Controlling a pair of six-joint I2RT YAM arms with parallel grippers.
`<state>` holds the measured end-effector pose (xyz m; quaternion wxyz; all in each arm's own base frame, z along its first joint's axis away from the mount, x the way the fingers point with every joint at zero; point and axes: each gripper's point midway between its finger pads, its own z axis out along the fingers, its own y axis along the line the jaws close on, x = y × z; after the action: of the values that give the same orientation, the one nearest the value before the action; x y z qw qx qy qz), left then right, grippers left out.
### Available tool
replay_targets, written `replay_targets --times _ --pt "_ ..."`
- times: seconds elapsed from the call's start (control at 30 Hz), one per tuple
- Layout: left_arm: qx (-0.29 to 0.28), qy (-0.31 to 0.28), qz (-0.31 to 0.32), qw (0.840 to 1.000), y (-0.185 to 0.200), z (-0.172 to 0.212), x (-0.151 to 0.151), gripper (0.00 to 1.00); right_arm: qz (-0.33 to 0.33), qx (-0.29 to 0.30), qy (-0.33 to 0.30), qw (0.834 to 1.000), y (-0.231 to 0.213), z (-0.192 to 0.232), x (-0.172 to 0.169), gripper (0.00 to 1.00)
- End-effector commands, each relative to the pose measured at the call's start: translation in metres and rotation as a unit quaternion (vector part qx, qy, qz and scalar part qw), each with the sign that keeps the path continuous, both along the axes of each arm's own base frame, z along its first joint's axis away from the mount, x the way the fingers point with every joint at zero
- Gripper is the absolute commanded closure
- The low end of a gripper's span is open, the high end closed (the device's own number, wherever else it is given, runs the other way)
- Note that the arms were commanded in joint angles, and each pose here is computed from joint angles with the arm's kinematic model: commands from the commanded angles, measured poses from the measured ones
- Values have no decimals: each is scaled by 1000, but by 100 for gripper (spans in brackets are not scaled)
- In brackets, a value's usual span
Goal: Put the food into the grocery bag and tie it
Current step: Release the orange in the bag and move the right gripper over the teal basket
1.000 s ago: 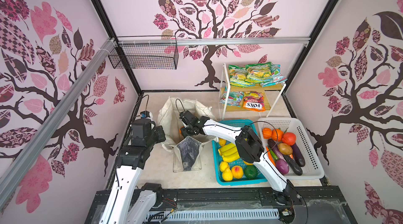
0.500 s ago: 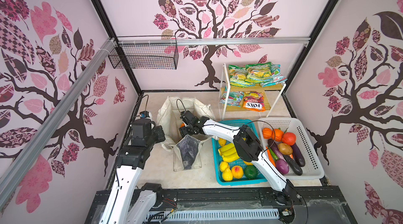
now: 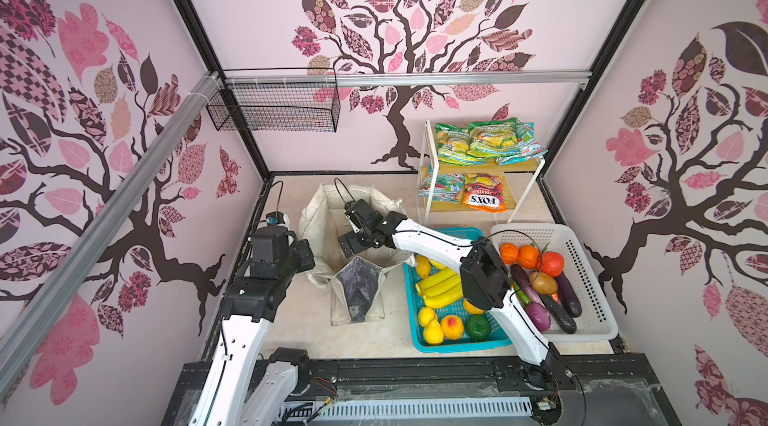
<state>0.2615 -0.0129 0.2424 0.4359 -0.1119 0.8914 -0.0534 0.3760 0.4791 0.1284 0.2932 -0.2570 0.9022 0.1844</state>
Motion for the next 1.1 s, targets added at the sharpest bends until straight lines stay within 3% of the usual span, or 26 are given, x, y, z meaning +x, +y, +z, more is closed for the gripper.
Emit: replay_targets --times 0.0,0.17,0.27,0.43,0.5,0.67,0.9,1.07 --pt "-2 13 -4 1000 -2 -10 -1 100 -12 64 -68 996 -18 118 -3 0" --pt "-6 8 -12 1000 -5 -7 -2 100 -28 97 -104 989 -49 180 -26 0" --pt "-3 -8 -10 1000 -3 -2 -4 100 -33 147 -152 977 -78 228 -49 0" --pt "-10 1 -21 1000 -8 -5 -3 100 -53 157 -188 968 -141 240 -79 0" --pt "-11 3 -24 1000 -9 -6 -1 100 -77 171 -181 966 -164 227 -90 0" --pt "-12 1 -24 1000 -9 -5 -2 100 -50 201 -202 957 -199 205 -126 0" --pt "-14 1 -25 1000 -10 -5 -2 100 -79 134 -159 975 -244 140 -148 0" --pt "-18 2 -32 999 -12 -6 -3 100 -89 129 -134 979 -254 105 -157 0"
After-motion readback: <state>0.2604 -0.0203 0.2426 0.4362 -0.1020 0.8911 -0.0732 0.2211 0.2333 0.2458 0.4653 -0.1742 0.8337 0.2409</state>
